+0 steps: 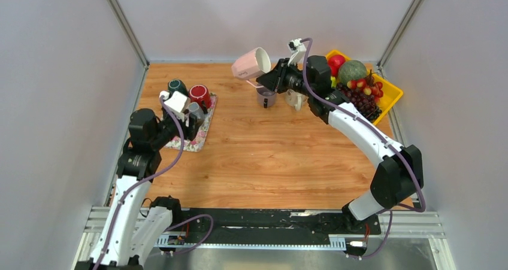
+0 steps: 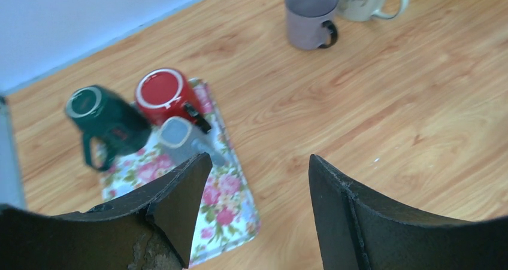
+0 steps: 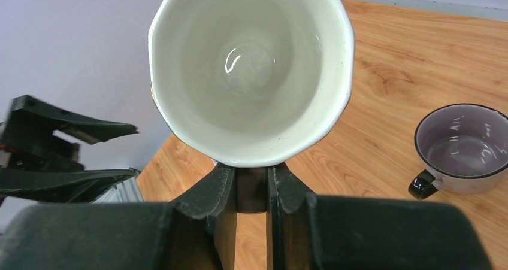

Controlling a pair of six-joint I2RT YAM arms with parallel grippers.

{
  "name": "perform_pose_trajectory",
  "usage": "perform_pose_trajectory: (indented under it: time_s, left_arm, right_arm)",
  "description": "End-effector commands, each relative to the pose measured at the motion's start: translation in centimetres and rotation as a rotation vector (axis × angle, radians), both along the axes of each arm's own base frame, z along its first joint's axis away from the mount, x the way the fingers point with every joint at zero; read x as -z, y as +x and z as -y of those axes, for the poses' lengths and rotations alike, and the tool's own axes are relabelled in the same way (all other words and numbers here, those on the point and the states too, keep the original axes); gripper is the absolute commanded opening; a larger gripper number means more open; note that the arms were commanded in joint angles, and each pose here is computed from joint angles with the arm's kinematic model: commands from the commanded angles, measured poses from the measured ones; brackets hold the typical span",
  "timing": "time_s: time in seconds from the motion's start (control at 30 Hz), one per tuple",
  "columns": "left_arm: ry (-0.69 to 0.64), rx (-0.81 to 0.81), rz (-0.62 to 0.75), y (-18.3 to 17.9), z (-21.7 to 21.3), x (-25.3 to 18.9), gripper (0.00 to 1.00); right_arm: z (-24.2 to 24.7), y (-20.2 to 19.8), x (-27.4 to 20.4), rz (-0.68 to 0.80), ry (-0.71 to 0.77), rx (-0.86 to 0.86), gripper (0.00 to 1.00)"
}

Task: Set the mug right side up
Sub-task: Place the cup at the center of the board.

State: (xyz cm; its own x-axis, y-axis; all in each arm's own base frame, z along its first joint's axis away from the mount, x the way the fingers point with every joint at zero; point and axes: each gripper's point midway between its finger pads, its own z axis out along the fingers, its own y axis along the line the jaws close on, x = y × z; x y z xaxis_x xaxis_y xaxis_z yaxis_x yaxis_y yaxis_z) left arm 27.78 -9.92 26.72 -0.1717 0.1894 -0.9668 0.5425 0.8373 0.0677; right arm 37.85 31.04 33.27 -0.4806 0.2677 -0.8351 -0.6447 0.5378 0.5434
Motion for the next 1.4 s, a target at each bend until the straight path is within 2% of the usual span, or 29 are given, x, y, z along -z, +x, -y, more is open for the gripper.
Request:
perform_pose_trajectory:
  time_s: [0.0,0.4,0.7,0.87,1.03,1.2,1.37]
  left_arm:
    - [0.129,-0.118,0.002,-2.4,-3.7,0.1,0.72]
    - [0.071,-0.315,0.013,-2.7,-8.0,-1.1,0.73]
    - [0.037,-0.419,0.002,-2.3,-10.4,0.1,0.73]
    - [0.012,-0.471,0.046,-2.8,-11.5,-0.5,0.74]
    - [-0.003,-0.481,0.055,-3.0,-11.8,-0.4,0.74]
    - [-0.013,-0.47,0.046,-3.0,-11.6,0.0,0.74]
    - [-0.008,-0.492,0.074,-3.3,-11.9,-0.3,0.74]
  right_arm:
    - [-0.3,0.6,-6.0,0.204,0.048,0.039,0.0]
    - [-2.7,1.0,-4.8,0.291,-0.131,0.145,0.0]
    - [-3.5,3.7,-2.5,0.252,-0.239,0.281,0.0]
    - [-4.8,4.3,-1.6,0.225,-0.256,0.308,0.0]
    - [-5.9,4.7,-0.4,0.195,-0.278,0.347,0.0]
    - [-5.6,5.8,1.6,0.169,-0.354,0.497,0.0]
    - [-5.9,6.9,4.6,0.093,-0.427,0.567,0.0]
